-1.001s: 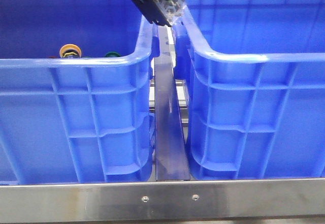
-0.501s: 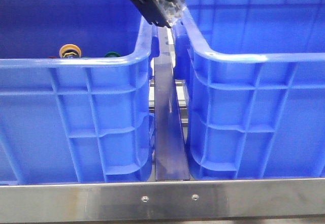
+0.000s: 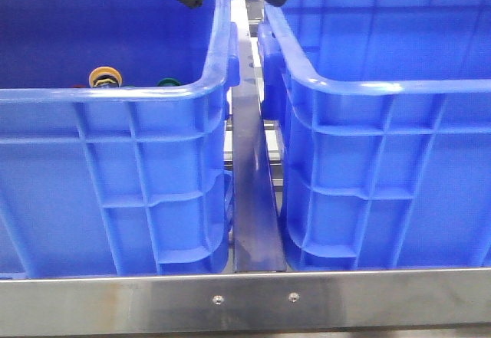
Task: Pick red and yellow buttons and place in box
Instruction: 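Carry the red button with the right gripper and set it in the empty bin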
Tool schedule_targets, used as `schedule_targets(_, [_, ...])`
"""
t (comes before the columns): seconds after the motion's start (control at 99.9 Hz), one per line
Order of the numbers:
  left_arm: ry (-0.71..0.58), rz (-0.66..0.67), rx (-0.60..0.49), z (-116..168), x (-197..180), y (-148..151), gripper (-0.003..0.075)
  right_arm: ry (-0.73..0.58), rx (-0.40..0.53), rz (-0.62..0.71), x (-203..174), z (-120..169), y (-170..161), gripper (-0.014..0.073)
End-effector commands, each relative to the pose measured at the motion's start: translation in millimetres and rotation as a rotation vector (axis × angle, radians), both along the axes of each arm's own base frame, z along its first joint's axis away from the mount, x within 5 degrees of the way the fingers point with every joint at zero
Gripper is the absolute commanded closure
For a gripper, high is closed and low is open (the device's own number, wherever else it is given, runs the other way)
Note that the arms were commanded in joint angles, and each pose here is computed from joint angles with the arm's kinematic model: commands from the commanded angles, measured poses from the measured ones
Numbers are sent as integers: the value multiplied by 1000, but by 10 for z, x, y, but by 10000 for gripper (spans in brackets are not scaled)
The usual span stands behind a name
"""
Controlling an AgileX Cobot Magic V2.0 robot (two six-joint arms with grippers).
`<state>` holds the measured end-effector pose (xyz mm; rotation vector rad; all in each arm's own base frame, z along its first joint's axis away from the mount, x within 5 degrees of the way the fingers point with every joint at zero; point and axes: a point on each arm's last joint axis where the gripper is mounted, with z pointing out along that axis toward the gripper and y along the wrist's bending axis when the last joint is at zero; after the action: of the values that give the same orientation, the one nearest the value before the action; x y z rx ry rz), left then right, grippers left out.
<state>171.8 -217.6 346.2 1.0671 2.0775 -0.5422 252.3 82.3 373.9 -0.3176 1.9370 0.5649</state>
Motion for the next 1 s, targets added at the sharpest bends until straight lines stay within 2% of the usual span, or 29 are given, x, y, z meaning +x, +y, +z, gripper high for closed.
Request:
schedule_targets(0.0, [-51,2,-95,211,-34,-2,147,-126,-29,-125,63,61,-117,359])
schedule_targets(0.16, [-49,2,-96,211,-35,-3,156,-163,-152,-222,258,-203,-193,359])
schedule_targets(0.571, [-56,5,-113,224,-29,-10,156,-126,-244,-444,849,-741,-301,359])
schedule_targets(0.991, [-62,7,-120,231,-25,-12,156,-99,-294,-508,1347,-1080,-283,359])
